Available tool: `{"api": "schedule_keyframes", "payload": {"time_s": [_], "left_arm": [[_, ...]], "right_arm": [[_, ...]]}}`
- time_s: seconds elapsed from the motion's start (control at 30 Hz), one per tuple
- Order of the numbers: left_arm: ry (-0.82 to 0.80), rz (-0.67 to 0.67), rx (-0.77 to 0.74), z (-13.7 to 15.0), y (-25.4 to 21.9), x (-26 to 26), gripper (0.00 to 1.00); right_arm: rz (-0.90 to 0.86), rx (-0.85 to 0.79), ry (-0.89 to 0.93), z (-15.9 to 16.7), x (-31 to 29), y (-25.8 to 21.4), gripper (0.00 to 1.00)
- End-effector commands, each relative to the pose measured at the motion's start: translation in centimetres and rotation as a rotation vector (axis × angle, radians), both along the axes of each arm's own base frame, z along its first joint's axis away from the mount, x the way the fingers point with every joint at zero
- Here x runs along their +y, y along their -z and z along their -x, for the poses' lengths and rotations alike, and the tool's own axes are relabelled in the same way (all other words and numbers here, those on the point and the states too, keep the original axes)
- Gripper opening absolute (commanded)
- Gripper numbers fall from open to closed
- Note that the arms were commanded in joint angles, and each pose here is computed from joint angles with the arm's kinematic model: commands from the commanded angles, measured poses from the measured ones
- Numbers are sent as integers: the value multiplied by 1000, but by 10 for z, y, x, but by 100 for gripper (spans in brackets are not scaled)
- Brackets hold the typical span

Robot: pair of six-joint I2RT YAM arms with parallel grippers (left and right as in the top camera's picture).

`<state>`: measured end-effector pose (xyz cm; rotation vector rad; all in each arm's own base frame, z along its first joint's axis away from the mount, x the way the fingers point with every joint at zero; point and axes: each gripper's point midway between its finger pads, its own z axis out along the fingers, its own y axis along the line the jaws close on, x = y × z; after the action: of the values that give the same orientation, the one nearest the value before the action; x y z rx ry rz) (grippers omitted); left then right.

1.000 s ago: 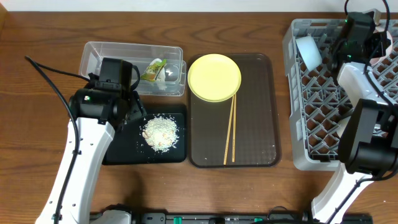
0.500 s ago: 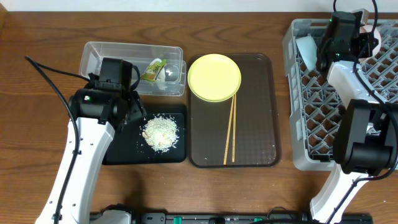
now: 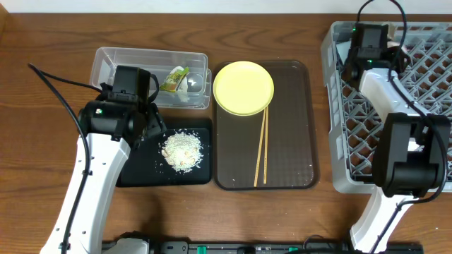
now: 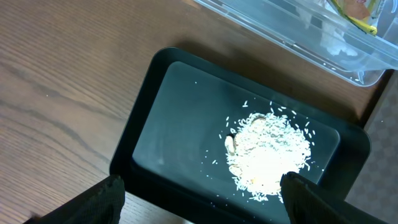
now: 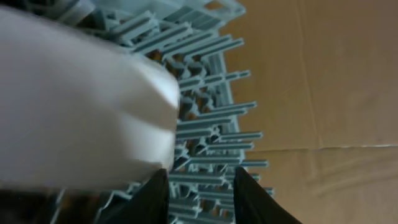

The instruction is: Sort waste into correct bins and load items into the dishwasher rack

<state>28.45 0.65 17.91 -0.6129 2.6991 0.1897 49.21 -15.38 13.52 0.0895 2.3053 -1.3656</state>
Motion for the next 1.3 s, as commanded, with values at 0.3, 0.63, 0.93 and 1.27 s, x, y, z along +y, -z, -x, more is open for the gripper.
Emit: {"api": "schedule_keyframes", "payload": {"time_s": [0.3,0.63,0.93,1.27], "left_arm": [[-14,-14,6,0,2,4,82],[-14,-14,6,0,2,4,82],[-14,-14,6,0,2,4,82],[-14,-14,6,0,2,4,82]], "right_arm": [[-370,-210,-186,24,66,-83,55],[-1304,-63,-535,52,255,-59,59],[-1267,101,-407,44,298,36,52],[-1227,91,-276,29,323,116,45]]}}
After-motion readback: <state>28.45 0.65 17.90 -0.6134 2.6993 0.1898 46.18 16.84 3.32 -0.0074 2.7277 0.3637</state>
